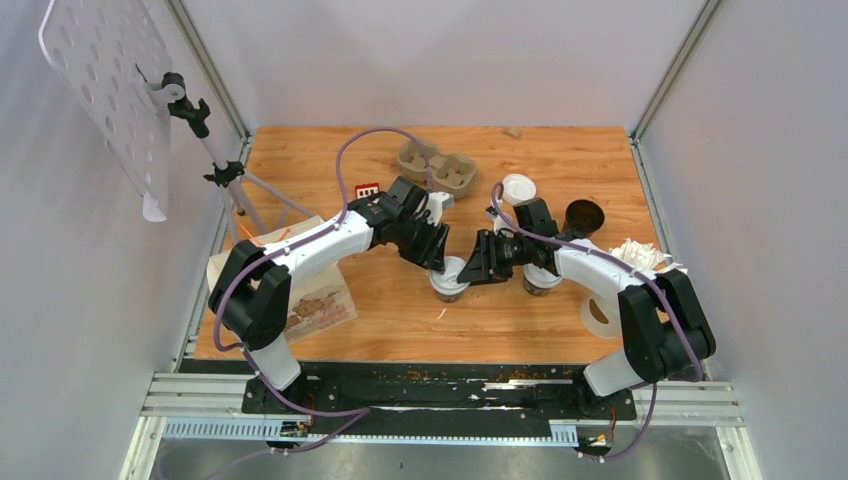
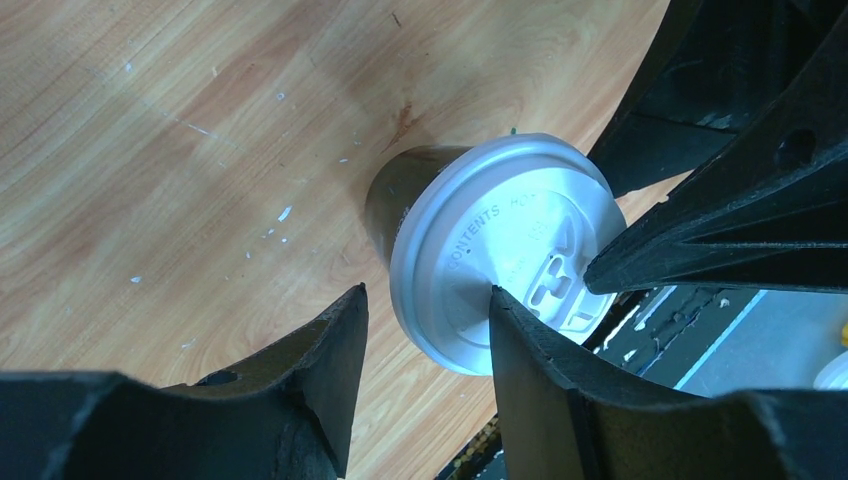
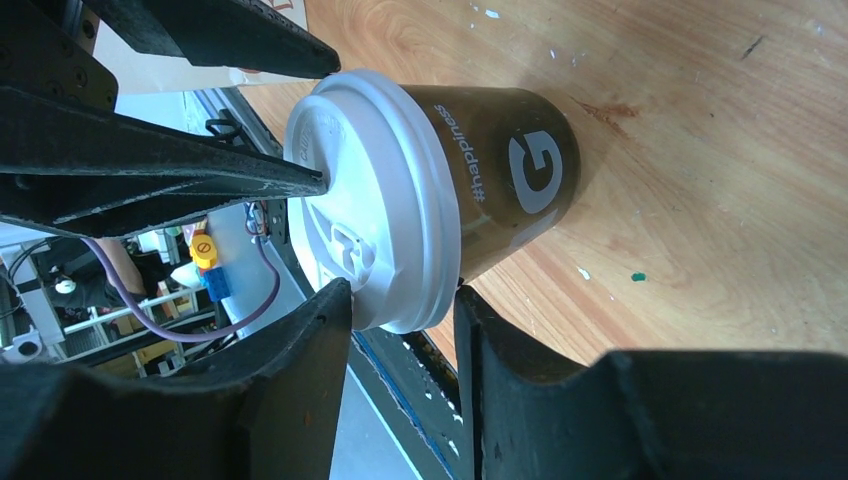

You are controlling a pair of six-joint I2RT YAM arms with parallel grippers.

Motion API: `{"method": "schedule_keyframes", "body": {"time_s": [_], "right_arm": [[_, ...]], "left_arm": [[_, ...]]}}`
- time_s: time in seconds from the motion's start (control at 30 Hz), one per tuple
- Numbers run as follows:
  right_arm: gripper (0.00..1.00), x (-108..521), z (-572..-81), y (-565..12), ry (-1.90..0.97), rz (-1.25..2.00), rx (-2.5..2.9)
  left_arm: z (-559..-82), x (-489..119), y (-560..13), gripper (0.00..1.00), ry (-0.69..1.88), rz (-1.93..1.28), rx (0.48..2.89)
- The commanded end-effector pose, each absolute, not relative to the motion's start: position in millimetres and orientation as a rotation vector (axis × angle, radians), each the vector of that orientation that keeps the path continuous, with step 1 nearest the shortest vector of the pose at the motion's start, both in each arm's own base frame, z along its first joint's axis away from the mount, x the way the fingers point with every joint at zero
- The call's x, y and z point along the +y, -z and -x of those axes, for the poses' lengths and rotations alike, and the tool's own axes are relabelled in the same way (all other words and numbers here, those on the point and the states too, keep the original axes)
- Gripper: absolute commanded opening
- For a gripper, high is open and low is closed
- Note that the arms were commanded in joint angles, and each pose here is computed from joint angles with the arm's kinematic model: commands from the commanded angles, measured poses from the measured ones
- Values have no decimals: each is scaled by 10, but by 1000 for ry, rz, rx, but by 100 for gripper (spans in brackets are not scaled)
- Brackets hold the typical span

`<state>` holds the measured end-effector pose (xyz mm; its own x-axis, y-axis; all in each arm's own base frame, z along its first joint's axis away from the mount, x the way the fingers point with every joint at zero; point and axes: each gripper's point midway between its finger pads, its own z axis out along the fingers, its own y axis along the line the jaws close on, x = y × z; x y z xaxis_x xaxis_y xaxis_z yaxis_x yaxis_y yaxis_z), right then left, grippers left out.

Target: Pack the takeout coffee

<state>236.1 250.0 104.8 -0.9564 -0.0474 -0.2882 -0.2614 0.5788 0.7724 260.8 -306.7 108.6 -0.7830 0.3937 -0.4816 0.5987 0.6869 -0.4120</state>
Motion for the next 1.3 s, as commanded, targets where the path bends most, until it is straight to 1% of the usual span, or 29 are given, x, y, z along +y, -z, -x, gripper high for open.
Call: {"method": "schedule_keyframes", "body": {"time_s": [0.0, 0.47, 0.83, 1.03, 1.13, 1.27], "right_arm": [[41, 2442, -2349, -906, -1310, 294, 2559], [38, 2345, -2378, -696, -1314, 266, 2558], [37, 2188, -2262, -367, -1234, 172, 2644], [36, 2118, -2271, -287, -1163, 153, 2675], [37, 2171, -2336, -411, -1195, 172, 2649], [39, 2282, -2499, -814, -1252, 216, 2547]], "left_arm": [[-2722, -2982, -993, 55, 705, -800, 2557], [-2703, -2869, -801, 51, 660, -788, 2613], [-2674, -2801, -673, 51, 645, -765, 2657], [-2656, -2731, -587, 51, 630, -752, 2684], [-2669, -2740, -603, 51, 641, -740, 2682], [-2678, -2775, -656, 50, 663, -735, 2671]]}}
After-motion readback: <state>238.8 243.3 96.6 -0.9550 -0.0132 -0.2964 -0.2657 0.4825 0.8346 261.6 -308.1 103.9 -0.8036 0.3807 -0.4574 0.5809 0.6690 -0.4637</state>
